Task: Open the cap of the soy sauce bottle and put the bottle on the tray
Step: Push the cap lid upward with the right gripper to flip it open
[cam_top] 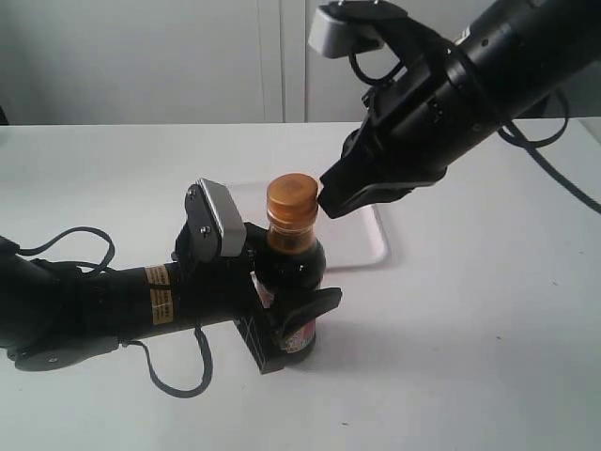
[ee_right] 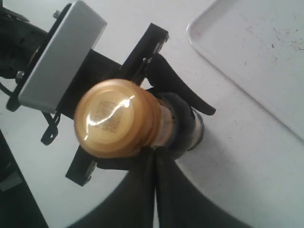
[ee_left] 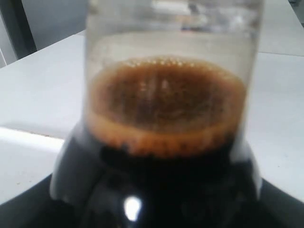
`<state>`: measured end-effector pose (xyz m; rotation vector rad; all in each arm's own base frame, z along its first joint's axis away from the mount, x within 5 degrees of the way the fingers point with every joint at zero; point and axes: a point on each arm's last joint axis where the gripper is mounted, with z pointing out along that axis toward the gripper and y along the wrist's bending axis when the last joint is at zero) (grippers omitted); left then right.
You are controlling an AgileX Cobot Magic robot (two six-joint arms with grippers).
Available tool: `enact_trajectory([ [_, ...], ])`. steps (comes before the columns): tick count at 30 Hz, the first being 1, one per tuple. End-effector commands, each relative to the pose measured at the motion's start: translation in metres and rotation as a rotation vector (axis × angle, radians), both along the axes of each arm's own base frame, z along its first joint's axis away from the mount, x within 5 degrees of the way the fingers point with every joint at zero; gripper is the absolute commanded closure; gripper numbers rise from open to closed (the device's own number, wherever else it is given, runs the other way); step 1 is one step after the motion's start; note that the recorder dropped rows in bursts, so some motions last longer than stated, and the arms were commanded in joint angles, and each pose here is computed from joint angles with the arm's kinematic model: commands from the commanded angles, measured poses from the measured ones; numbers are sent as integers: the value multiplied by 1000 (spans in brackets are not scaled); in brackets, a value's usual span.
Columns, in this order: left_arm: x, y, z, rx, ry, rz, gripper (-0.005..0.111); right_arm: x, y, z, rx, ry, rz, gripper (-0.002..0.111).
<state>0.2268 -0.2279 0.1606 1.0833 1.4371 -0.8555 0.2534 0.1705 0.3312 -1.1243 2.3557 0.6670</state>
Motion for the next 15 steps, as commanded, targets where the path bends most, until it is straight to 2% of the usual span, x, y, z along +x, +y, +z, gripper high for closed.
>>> enact_trajectory([
  [1, -3, -2, -1, 14, -13, -20, 107, -3, 0, 1, -12, 13, 28, 108],
  [10, -3, -2, -1, 15, -15, -20, 107, -6, 0, 1, -10, 42, 43, 108],
  [15, -3, -2, -1, 15, -15, -20, 107, -7, 4, 5, 42, 59, 37, 108],
])
